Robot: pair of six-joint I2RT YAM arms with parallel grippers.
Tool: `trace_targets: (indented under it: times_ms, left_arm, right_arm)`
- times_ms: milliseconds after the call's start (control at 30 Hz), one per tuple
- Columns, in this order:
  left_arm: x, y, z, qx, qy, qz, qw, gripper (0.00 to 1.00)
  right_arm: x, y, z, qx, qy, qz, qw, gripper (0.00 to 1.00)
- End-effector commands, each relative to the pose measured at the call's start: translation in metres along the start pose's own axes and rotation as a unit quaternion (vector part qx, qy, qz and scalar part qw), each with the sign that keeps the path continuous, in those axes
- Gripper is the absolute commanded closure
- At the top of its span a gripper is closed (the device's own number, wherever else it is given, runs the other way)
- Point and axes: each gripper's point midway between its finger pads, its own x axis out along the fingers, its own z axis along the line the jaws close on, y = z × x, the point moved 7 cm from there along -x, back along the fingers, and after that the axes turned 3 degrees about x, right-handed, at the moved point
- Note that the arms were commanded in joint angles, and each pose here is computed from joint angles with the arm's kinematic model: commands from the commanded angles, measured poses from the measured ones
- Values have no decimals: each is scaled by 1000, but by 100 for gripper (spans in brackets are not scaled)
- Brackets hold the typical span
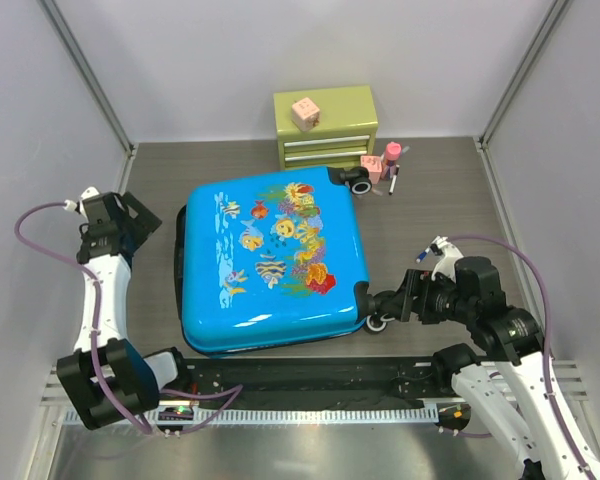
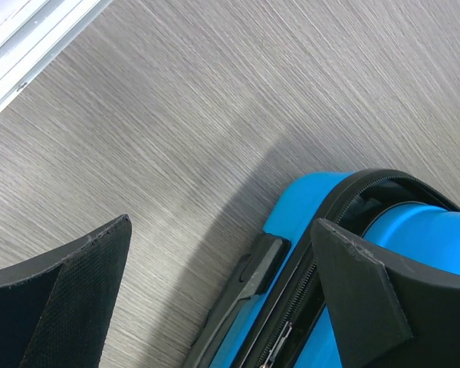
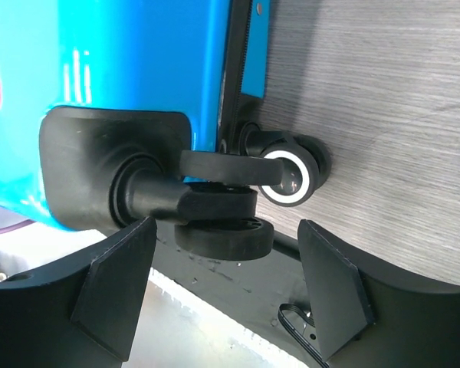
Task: Pack the luggage
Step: Zip the luggage at the center of the board.
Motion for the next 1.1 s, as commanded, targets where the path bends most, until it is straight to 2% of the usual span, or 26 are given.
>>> trace_targets:
  times_ms: [0, 633, 1067]
  left_arm:
    - [0, -8, -3, -16, 24, -13, 999, 0]
    - [9, -9, 7, -60, 43, 5, 997, 0]
    - [12, -10, 8, -67, 51, 11, 996, 0]
  right_arm:
    - [6, 0, -1, -1, -4, 15, 1000, 20]
    - [23, 7, 5, 2, -10, 48, 999, 24]
    - [42, -10, 19, -25, 10, -25, 999, 23]
